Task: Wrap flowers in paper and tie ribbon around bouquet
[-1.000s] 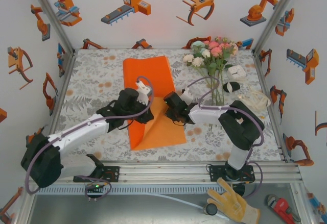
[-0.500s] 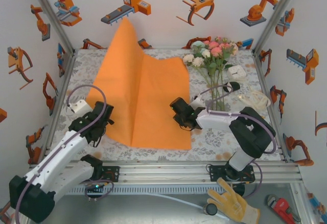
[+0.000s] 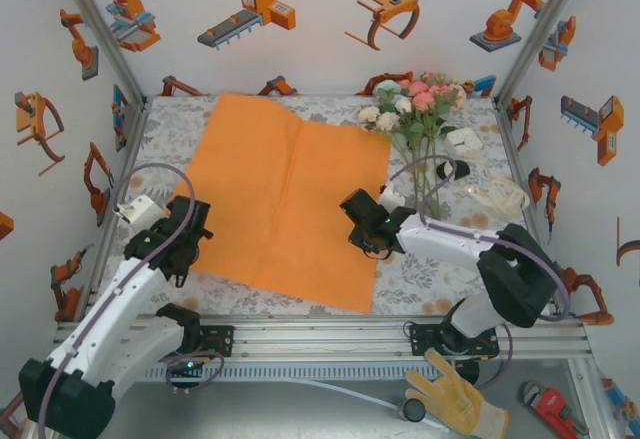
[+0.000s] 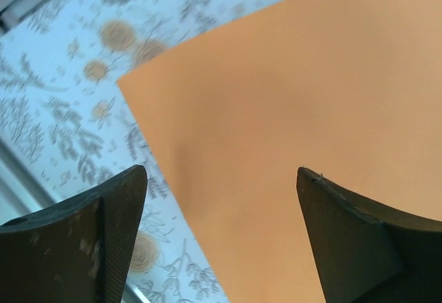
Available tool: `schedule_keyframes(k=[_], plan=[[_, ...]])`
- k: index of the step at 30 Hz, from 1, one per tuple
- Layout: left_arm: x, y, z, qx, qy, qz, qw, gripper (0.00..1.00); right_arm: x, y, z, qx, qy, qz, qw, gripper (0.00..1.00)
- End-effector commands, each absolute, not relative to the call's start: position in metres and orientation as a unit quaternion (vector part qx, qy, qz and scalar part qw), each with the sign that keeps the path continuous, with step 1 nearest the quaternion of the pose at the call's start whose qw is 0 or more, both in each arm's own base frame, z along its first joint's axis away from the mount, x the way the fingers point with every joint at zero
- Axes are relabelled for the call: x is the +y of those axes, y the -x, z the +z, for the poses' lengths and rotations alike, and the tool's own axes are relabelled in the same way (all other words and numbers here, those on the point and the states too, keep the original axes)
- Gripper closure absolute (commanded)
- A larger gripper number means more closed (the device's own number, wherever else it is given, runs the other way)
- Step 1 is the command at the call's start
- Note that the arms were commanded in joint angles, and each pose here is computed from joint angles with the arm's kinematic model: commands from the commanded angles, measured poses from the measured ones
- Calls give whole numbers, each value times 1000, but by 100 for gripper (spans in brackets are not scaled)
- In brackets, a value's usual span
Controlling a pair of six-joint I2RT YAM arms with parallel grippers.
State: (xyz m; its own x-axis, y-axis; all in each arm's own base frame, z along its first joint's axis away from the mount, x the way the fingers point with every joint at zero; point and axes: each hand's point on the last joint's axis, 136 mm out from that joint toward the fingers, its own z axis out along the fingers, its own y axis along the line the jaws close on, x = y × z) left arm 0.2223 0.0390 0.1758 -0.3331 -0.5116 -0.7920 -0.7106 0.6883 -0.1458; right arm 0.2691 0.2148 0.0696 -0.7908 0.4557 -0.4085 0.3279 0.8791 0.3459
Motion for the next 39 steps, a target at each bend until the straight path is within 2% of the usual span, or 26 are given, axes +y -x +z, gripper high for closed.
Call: schedule_keyframes(k=[1, 2, 3, 4, 5, 8, 14, 20, 23, 30, 35, 39], plan=[[11, -244, 208, 836, 302, 43, 457, 26, 226, -290, 117, 937, -131, 154, 286, 82], [-10, -254, 210, 853, 269, 1, 447, 33, 234, -298, 126, 936, -96, 166, 295, 79], [-32, -264, 208, 870, 234, -38, 432, 35, 242, -305, 133, 934, -64, 178, 302, 77], [-59, -273, 207, 887, 194, -85, 411, 35, 253, -312, 139, 933, -18, 191, 305, 68], [-84, -281, 202, 901, 158, -123, 386, 35, 264, -318, 142, 930, 31, 208, 301, 65], [-119, -304, 184, 918, 121, -136, 354, 35, 278, -336, 135, 929, 116, 212, 280, 64], [-136, -354, 135, 932, 131, -111, 320, 35, 262, -380, 87, 950, 109, 206, 207, 64], [-118, -387, 69, 947, 171, -82, 259, 35, 220, -400, 48, 969, 60, 136, 196, 65], [-98, -393, 42, 953, 200, -50, 222, 35, 210, -390, 37, 974, 11, 132, 183, 73], [-70, -424, 13, 951, 232, -43, 202, 35, 200, -334, 20, 953, -159, 180, 183, 72], [-68, -448, 20, 952, 214, -52, 210, 35, 208, -298, 25, 952, -178, 161, 192, 72], [-98, -467, 45, 943, 176, -142, 245, 31, 207, -297, 45, 947, -175, 165, 215, 71]])
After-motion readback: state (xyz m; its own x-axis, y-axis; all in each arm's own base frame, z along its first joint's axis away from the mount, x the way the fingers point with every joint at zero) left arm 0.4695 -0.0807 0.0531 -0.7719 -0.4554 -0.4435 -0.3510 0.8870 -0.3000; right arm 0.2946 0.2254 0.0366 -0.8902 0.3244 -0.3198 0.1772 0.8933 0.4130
